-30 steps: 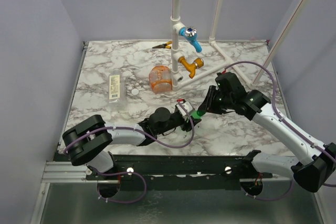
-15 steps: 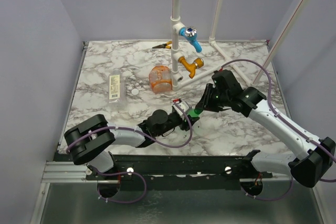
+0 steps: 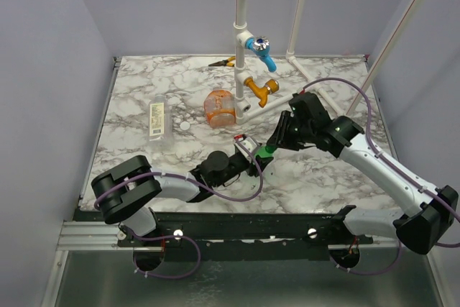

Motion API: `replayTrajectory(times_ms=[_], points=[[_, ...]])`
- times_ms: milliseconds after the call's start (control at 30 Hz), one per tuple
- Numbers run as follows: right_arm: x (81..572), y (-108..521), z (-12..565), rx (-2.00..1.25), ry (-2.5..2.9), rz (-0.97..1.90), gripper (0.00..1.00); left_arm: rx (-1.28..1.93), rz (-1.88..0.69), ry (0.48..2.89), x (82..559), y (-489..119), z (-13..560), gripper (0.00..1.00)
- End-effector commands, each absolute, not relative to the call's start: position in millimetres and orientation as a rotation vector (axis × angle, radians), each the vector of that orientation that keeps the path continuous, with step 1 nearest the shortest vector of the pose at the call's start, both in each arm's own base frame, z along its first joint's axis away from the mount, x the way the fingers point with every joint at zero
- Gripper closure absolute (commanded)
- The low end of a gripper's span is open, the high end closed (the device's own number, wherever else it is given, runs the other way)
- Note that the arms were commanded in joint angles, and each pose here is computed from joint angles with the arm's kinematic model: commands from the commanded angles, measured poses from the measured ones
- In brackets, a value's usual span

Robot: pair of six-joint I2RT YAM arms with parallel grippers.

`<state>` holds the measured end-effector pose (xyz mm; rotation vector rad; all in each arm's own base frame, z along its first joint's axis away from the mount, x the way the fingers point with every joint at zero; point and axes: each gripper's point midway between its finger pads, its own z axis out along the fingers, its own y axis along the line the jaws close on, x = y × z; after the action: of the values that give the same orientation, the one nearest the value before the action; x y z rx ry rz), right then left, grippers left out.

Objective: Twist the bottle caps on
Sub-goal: Screw the bottle cap onto the plastic bottle.

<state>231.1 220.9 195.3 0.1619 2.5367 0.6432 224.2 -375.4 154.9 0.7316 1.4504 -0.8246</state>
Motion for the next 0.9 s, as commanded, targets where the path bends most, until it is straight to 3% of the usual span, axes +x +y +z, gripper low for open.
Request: replayTrajectory(times_ms=[0, 867], points=[[227, 225, 193, 0.16, 2.573, 0.625, 0.65, 0.661, -0.891, 1.33, 222, -381, 190, 0.89], [232, 212, 204, 0.172, 2.533, 0.546, 0.32, 0.675, -0.918, 1.395, 219, -385, 166, 0.89]])
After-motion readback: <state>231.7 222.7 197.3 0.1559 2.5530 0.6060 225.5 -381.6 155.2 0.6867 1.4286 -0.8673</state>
